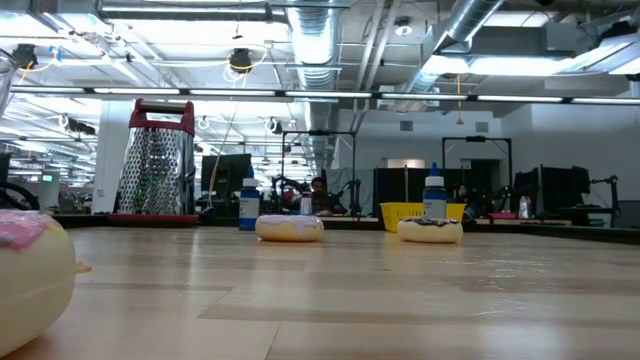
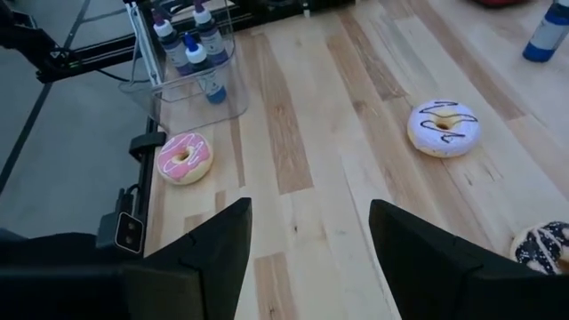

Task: Pick & Place Food Item
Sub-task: Put the right blue food coloring bottle into the transparent bin

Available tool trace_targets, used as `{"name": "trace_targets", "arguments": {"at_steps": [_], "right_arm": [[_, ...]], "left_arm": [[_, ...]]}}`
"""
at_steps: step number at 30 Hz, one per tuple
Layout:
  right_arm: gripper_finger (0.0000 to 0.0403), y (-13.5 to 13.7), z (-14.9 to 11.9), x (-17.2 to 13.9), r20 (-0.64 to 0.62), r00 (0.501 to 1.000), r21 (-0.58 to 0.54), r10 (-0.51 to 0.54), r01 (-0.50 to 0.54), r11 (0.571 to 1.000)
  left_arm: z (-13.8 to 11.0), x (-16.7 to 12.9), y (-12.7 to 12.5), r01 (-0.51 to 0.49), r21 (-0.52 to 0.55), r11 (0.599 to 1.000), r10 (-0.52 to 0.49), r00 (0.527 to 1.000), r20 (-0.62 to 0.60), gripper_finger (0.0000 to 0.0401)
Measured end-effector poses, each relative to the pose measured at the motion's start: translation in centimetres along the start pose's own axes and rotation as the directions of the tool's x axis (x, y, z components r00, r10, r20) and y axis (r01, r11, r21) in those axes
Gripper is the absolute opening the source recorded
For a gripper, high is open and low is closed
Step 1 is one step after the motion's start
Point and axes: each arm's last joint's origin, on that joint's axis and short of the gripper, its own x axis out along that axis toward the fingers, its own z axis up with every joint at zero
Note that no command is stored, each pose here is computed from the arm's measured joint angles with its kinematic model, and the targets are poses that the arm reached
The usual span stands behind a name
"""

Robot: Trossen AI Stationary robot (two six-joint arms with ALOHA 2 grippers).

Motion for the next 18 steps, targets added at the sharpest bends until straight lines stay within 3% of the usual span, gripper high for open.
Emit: {"name": "trace_targets", "arguments": {"at_steps": [5, 12, 15, 18], "right_arm": [[0.0221, -0.2, 0.3, 0.2, 0.014, 1.0, -0.024, -0.004, 0.004, 1.0], [0.0221, -0.6, 1.3, 0.7, 0.068, 0.998, -0.082, -0.004, 0.01, 0.997], [0.0221, -0.8, 2.0, 0.9, 0.104, 0.995, -0.101, -0.002, 0.012, 0.995], [0.0221, -1.0, 2.4, 1.0, 0.129, 0.992, -0.136, -0.003, 0.02, 0.99]], "left_arm": [[1.8, 1.6, 3.9, -0.205, 0.012, 0.979, 0.204, 0.976, 0.076, 0.0158], [2.6, 4.5, 9.6, -0.485, -0.038, 0.874, 0.485, 0.863, 0.141, 0.0149], [3.4, 5.9, 11.2, -0.503, -0.024, 0.864, 0.497, 0.845, 0.198, 0.0147], [3.9, 7.1, 12.4, -0.446, 0.021, 0.895, 0.426, 0.866, 0.263, 0.0149]]}}
